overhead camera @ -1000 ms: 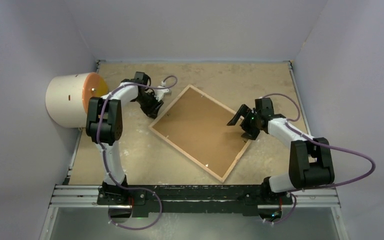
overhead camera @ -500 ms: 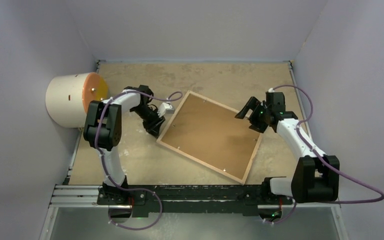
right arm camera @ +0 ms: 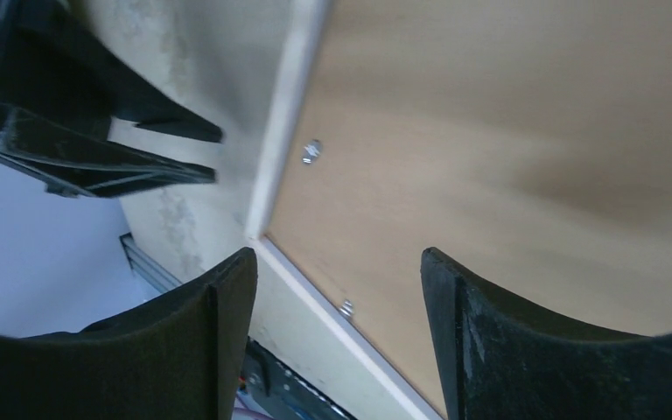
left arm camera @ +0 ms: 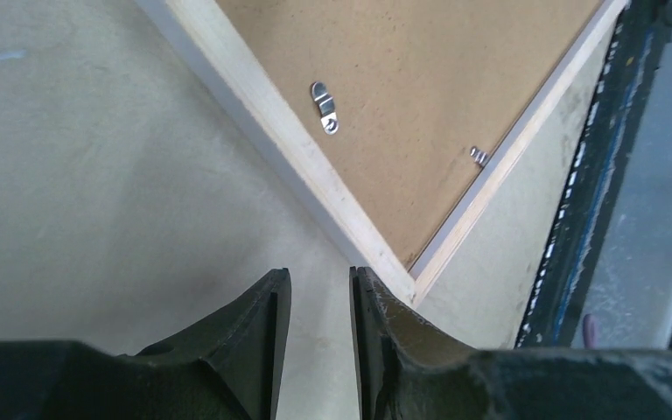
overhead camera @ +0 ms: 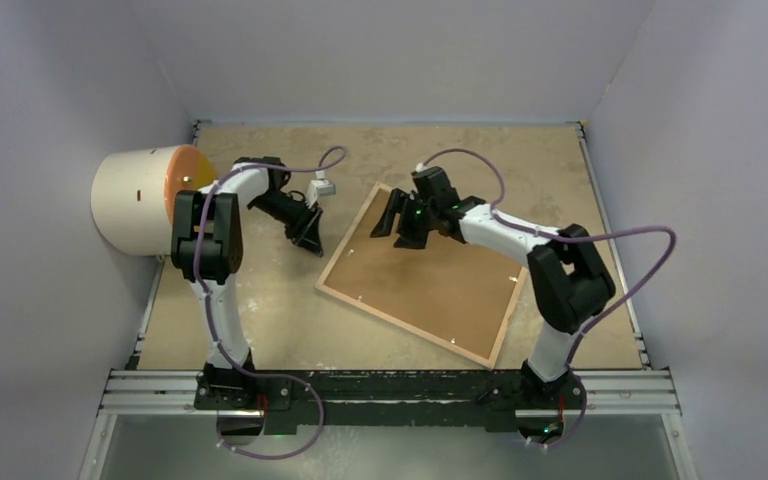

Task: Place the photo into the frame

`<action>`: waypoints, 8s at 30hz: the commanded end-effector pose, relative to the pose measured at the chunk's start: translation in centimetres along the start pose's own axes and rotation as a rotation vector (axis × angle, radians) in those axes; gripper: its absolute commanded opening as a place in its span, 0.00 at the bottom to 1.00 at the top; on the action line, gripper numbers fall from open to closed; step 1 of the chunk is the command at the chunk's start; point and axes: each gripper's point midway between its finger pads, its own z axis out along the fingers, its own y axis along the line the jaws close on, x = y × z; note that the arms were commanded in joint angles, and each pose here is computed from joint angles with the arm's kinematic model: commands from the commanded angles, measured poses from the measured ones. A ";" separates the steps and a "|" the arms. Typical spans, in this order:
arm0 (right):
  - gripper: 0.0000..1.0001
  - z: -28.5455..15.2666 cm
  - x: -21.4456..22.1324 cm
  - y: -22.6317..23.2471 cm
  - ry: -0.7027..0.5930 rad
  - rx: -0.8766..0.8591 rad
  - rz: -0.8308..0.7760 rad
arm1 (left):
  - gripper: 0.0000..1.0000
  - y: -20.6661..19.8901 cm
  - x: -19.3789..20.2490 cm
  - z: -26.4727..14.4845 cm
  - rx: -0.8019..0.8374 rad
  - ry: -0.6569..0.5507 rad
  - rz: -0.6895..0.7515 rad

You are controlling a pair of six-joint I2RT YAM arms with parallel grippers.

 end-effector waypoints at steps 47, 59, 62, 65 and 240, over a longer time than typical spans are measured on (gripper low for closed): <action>0.38 11.4 3.6 7.3 0.161 -0.180 0.118 | 0.24 -0.7 1.1 3.2 0.114 -0.039 -0.062; 0.39 9.5 2.5 6.1 0.135 -0.129 0.082 | 0.23 -0.8 1.0 3.0 0.105 -0.037 -0.053; 0.39 9.9 2.2 5.8 0.118 -0.121 0.062 | 0.23 -0.8 0.9 2.9 0.107 -0.041 -0.053; 0.40 10.3 3.0 5.7 0.136 -0.125 0.062 | 0.23 -0.9 0.9 2.9 0.108 -0.041 -0.054; 0.14 -18.2 4.1 16.7 -0.264 0.174 -1.043 | 0.88 -17.0 -19.9 -21.7 -0.973 -0.495 1.256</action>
